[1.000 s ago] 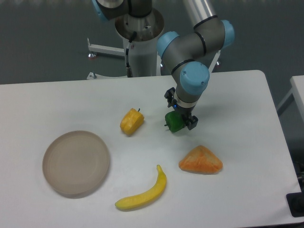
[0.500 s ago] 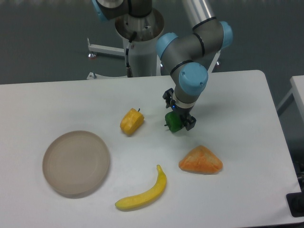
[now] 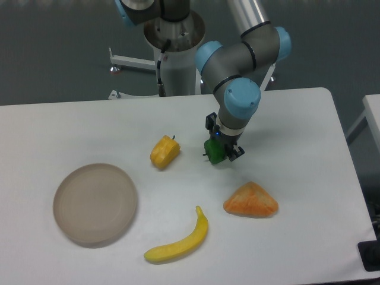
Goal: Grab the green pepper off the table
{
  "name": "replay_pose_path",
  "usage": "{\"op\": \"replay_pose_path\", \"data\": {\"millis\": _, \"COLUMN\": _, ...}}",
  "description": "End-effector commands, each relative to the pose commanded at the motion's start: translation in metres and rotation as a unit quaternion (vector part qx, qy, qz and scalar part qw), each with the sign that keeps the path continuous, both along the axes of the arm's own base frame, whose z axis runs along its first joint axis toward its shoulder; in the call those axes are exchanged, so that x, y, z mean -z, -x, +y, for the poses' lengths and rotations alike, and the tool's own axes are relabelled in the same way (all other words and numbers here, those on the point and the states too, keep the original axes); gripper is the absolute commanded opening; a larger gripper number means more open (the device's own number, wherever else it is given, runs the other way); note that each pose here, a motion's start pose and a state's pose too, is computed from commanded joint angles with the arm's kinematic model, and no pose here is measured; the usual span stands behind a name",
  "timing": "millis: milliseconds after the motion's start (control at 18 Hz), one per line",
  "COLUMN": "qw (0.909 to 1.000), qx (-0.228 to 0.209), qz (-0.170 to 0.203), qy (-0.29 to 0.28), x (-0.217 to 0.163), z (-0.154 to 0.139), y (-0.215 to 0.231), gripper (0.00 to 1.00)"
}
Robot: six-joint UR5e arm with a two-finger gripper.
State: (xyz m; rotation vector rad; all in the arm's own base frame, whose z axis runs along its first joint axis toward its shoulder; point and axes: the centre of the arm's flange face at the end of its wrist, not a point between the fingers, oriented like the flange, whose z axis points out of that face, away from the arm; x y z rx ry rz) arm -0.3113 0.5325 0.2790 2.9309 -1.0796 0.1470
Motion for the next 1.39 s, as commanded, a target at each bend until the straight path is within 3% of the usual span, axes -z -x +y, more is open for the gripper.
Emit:
{"op": "replay_pose_path", "data": {"millis": 500, "qw": 0.9963, "qx": 0.005, "qz": 0.059, "qy": -0.062, "x": -0.077, "z": 0.045, "y": 0.049, "gripper": 0.53}}
{"op": "replay_pose_path", "data": {"millis": 833, "qw": 0.9925, "qx": -0.002, "qz": 0.087, "qy": -0.085, "x": -0.107, "z": 0.060, "y": 0.079, "gripper": 0.53}}
{"op": "replay_pose_path", "data": {"millis": 1389, "qw": 0.9923, "qx": -0.007, "qz": 0.089, "qy": -0.086, "x": -0.108, "z": 0.060, "y": 0.085, "gripper": 0.53}}
